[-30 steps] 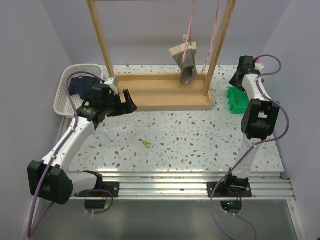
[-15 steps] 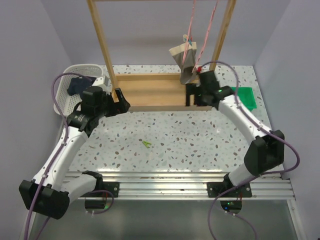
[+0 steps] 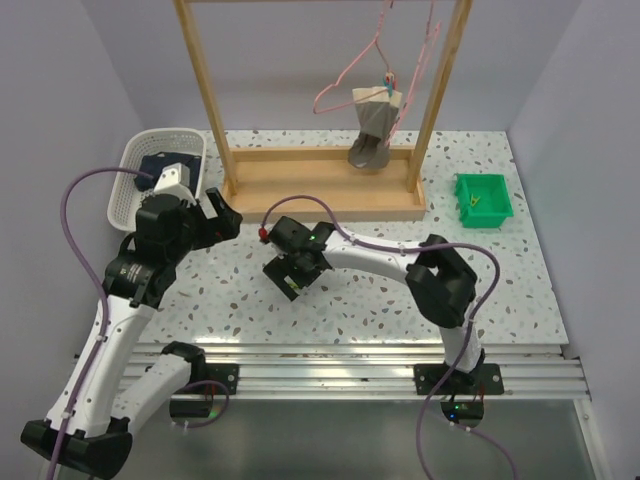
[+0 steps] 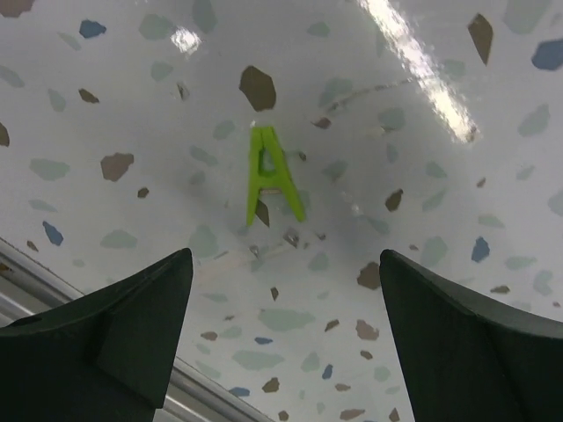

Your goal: Remove the underwear clipped to the hanger

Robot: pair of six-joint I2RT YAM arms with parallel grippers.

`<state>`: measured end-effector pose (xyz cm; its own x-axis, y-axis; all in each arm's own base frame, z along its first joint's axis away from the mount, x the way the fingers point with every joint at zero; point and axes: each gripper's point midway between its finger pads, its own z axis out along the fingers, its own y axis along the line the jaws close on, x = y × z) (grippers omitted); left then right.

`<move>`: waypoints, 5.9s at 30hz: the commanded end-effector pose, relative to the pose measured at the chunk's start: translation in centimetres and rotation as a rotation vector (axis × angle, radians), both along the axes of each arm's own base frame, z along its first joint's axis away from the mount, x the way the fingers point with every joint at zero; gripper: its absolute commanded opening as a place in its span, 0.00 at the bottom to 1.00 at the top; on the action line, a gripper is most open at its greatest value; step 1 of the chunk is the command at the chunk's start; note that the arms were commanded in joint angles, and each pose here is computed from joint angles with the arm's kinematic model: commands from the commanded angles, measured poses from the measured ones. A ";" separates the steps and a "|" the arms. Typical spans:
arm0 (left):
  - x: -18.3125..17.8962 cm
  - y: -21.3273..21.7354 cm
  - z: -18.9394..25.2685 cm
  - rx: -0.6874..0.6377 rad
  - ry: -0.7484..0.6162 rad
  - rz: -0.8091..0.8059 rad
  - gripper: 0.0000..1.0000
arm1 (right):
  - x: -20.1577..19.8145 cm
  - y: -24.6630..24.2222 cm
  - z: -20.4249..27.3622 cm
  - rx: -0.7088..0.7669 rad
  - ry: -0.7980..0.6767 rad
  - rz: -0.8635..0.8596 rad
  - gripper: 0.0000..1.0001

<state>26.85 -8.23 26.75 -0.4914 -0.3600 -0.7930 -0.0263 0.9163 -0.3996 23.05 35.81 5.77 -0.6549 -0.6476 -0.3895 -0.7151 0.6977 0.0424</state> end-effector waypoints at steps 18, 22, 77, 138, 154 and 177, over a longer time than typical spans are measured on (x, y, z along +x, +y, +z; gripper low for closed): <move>-1.8 1.8 -0.4 0.046 0.002 0.049 1.00 | 0.2 1.0 -3.5 -0.123 0.031 0.020 0.43; -1.5 1.5 -0.8 0.041 0.010 0.037 1.00 | 0.4 0.6 -3.8 -0.138 0.018 -0.003 0.28; 7.4 -6.8 -6.3 -0.149 0.183 -0.196 1.00 | 27.0 -50.2 6.1 -0.186 -0.562 -1.591 0.24; 13.1 -17.9 30.4 -0.595 -0.516 -0.747 1.00 | -4.2 -26.3 21.9 0.540 -0.082 -0.764 0.98; 14.7 -25.9 27.2 -0.911 -0.316 -0.979 1.00 | -5.7 -26.7 21.7 0.520 -0.103 -0.746 0.98; 14.0 -32.3 24.6 -1.057 -0.152 -1.008 0.98 | -6.1 -26.7 21.4 0.504 -0.112 -0.708 0.95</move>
